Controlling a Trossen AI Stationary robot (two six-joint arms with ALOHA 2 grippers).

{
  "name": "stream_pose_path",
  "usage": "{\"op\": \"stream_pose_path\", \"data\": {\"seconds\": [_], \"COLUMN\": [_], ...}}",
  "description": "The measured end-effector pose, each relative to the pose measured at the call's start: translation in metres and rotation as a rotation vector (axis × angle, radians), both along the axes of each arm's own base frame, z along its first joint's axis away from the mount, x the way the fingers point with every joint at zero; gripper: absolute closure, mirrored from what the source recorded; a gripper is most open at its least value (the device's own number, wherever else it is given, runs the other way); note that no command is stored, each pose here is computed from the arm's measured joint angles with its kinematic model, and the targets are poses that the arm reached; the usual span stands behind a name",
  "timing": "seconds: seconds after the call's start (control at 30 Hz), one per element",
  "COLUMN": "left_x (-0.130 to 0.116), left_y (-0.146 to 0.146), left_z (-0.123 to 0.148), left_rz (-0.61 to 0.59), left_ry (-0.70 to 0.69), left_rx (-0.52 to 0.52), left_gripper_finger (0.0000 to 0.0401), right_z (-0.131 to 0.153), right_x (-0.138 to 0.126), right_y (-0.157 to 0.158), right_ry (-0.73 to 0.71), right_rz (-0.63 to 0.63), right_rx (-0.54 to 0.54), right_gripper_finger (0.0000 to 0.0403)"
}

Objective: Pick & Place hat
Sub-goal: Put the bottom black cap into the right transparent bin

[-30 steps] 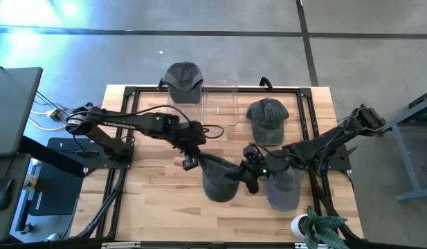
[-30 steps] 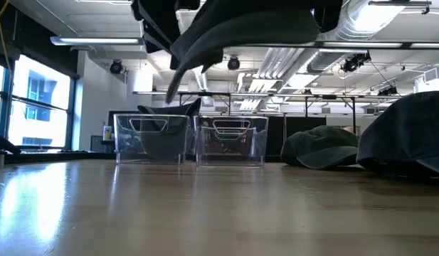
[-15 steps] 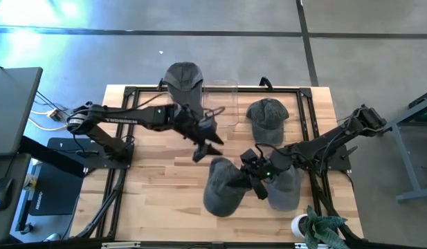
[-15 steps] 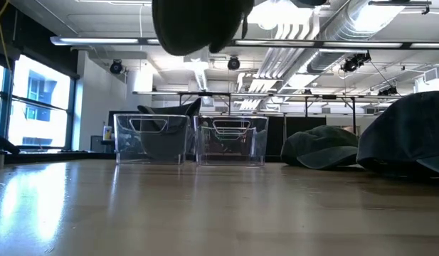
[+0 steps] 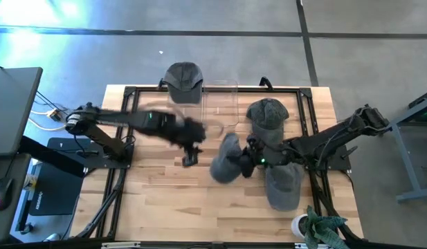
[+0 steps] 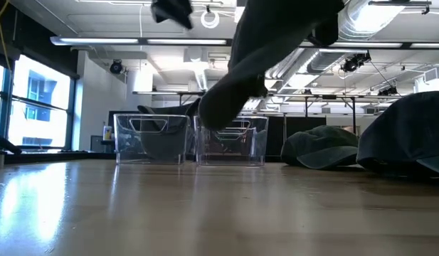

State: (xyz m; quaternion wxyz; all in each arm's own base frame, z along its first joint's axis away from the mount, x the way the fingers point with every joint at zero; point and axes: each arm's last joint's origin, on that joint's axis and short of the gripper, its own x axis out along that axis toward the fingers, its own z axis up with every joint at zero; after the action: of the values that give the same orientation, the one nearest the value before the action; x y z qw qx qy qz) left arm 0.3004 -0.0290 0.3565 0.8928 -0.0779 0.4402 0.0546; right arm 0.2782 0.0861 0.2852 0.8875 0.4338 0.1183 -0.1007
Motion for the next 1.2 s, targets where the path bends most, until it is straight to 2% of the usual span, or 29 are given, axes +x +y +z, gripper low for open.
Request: {"op": "stream_pose_path", "data": {"seconds": [0.07,0.17,0.23,0.33,0.53,0.73,0.9,1.03,1.2], "left_x": [-0.014,-0.021,-0.027,-0.021,-0.003,-0.002,-0.006,0.007,0.022], "left_y": [-0.021,-0.053,-0.072,-0.091,-0.102,-0.103,-0.105,-0.107,-0.111], "left_z": [-0.014,-0.027,-0.042,-0.042,-0.045,-0.034,-0.043,-0.067,-0.086], "left_rz": [0.037,0.079,0.070,0.020,-0.165,-0.319,-0.420,-0.365,-0.207], "left_ry": [0.007,-0.144,-0.185,-0.373,-0.510,-0.493,-0.375,-0.251,-0.216], "left_rx": [0.035,0.012,0.029,0.055,0.209,0.383,0.629,0.828,0.946], "left_gripper_finger": [0.0248,0.0261,0.0264,0.0265,0.0253,0.0171,0.0098,0.0069,0.0064], "right_z": [0.006,0.015,0.023,0.029,0.036,0.044,0.050,0.052,0.055], "right_x": [-0.005,-0.011,-0.013,-0.014,-0.015,-0.021,-0.027,-0.028,-0.028], "right_y": [-0.005,-0.013,-0.018,-0.025,-0.032,-0.033,-0.035,-0.035,-0.035], "right_ry": [-0.012,-0.046,-0.086,-0.123,-0.161,-0.192,-0.216,-0.228,-0.255], "right_rz": [-0.050,-0.101,-0.113,-0.107,-0.053,-0.042,-0.039,-0.037,-0.037], "right_rx": [0.008,0.015,0.023,0.017,0.001,-0.022,-0.038,-0.055,-0.050], "right_gripper_finger": [0.0403,0.0403,0.0403,0.0403,0.0403,0.0403,0.0403,0.0403,0.0403]}}
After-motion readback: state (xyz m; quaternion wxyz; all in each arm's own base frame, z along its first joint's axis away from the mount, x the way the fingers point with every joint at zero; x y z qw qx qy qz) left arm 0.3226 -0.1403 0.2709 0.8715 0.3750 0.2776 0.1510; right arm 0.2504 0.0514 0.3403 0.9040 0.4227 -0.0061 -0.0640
